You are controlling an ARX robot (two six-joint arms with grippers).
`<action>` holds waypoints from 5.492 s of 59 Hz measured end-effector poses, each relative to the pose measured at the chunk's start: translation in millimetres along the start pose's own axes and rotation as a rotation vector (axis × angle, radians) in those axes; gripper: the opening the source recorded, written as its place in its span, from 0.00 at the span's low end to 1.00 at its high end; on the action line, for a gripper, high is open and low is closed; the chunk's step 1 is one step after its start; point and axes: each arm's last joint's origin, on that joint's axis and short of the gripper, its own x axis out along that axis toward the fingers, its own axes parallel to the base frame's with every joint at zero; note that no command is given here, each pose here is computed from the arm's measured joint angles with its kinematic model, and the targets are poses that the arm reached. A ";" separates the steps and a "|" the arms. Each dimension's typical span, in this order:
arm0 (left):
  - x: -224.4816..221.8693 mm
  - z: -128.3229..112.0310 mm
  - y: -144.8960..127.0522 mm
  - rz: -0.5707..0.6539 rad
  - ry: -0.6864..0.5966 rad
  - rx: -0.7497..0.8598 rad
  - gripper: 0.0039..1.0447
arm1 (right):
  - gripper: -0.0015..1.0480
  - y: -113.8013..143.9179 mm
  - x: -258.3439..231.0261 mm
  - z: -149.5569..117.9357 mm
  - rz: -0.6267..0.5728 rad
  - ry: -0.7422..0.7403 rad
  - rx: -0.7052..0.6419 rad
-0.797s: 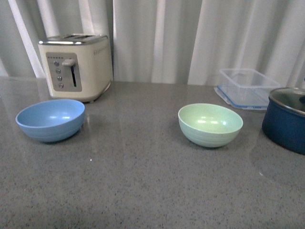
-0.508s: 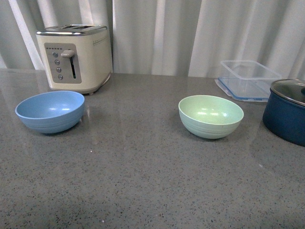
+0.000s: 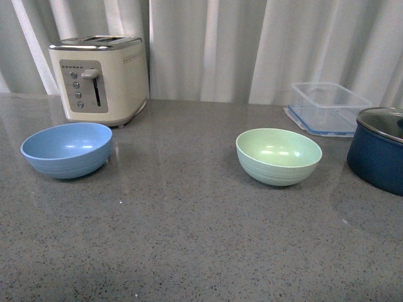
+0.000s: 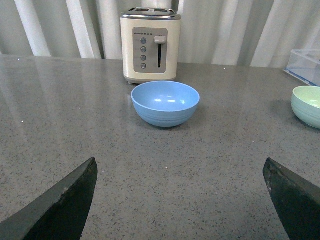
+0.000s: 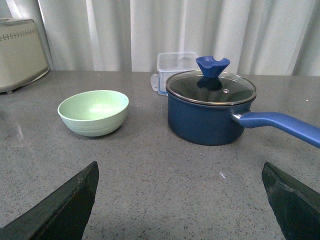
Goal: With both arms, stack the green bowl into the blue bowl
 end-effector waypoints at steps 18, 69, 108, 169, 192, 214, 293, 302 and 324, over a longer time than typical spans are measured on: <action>5.9 -4.6 -0.1 0.200 0.103 0.028 0.94 | 0.90 0.0 0.0 0.1 -0.001 -0.001 0.000; 189.6 103.3 38.9 0.268 0.468 -0.229 0.94 | 0.90 0.0 -0.1 0.0 0.000 -0.001 0.000; 290.9 54.9 16.4 0.263 0.712 -0.397 0.94 | 0.90 0.0 -0.1 0.1 0.000 -0.002 0.000; 311.9 106.4 -45.2 0.050 0.706 -0.475 0.03 | 0.90 0.0 -0.1 0.1 0.000 -0.002 0.000; 343.9 72.5 -109.6 -0.007 0.807 -0.394 0.03 | 0.90 0.0 -0.1 0.1 0.000 -0.002 0.000; 361.1 51.0 -125.4 0.023 0.872 -0.363 0.04 | 0.90 0.0 -0.1 0.1 0.000 -0.002 0.000; 123.3 94.7 -3.6 -0.013 0.025 -0.004 0.36 | 0.90 0.0 -0.1 0.1 0.000 -0.002 0.000; 101.7 70.5 0.0 0.006 0.021 -0.004 0.08 | 0.90 0.0 -0.1 0.1 0.000 -0.002 0.000; 65.1 31.4 0.0 0.002 0.026 -0.001 0.03 | 0.90 0.0 -0.1 0.1 0.000 -0.002 0.000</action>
